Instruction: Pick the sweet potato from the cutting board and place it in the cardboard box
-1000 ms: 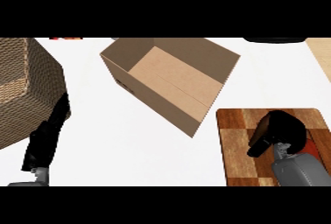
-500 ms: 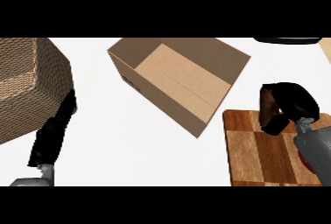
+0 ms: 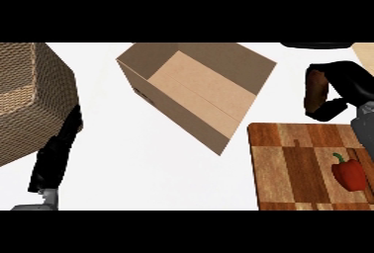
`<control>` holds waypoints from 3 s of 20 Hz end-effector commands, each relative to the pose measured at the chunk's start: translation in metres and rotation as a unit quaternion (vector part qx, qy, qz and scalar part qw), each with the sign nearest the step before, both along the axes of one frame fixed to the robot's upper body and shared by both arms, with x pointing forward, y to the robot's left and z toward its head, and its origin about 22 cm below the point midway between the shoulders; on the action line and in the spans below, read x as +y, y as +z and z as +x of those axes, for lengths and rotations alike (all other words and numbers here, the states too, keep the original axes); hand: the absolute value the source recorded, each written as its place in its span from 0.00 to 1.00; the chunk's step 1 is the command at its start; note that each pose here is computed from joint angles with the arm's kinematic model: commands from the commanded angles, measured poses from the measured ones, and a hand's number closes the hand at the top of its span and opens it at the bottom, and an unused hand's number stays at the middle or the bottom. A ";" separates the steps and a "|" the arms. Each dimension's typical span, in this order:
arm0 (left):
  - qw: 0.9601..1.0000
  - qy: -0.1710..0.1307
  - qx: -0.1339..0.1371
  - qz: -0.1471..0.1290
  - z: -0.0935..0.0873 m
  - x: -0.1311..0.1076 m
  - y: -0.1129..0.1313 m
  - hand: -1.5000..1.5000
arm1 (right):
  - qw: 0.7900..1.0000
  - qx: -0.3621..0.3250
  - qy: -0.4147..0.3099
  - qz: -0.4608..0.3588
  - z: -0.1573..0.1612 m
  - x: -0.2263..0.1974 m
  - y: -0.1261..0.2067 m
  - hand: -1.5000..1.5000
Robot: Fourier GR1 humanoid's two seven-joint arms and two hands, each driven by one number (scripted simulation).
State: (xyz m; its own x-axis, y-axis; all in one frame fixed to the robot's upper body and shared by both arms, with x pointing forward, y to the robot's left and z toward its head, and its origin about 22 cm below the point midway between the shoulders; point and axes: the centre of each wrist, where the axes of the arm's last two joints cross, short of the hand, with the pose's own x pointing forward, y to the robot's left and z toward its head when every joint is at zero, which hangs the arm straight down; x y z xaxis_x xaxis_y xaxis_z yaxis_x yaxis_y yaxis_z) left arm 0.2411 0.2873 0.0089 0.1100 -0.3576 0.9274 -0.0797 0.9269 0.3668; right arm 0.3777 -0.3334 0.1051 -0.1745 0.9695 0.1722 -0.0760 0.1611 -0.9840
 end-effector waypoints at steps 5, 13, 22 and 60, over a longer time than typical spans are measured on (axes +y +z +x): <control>1.000 0.000 0.009 0.000 -0.004 -0.006 -0.012 0.50 | 0.964 -0.073 0.149 0.209 0.020 0.043 0.049 1.00; 1.000 0.002 0.005 0.001 -0.008 -0.009 0.010 0.50 | 0.941 -0.062 0.196 0.269 0.028 0.077 0.084 1.00; 1.000 0.009 0.008 0.007 -0.011 -0.011 -0.014 0.50 | 0.950 -0.048 0.182 0.249 0.040 0.176 0.137 1.00; 1.000 -0.006 0.000 0.004 0.012 -0.005 0.015 0.50 | 0.832 -0.029 0.034 0.553 0.097 0.194 0.054 0.00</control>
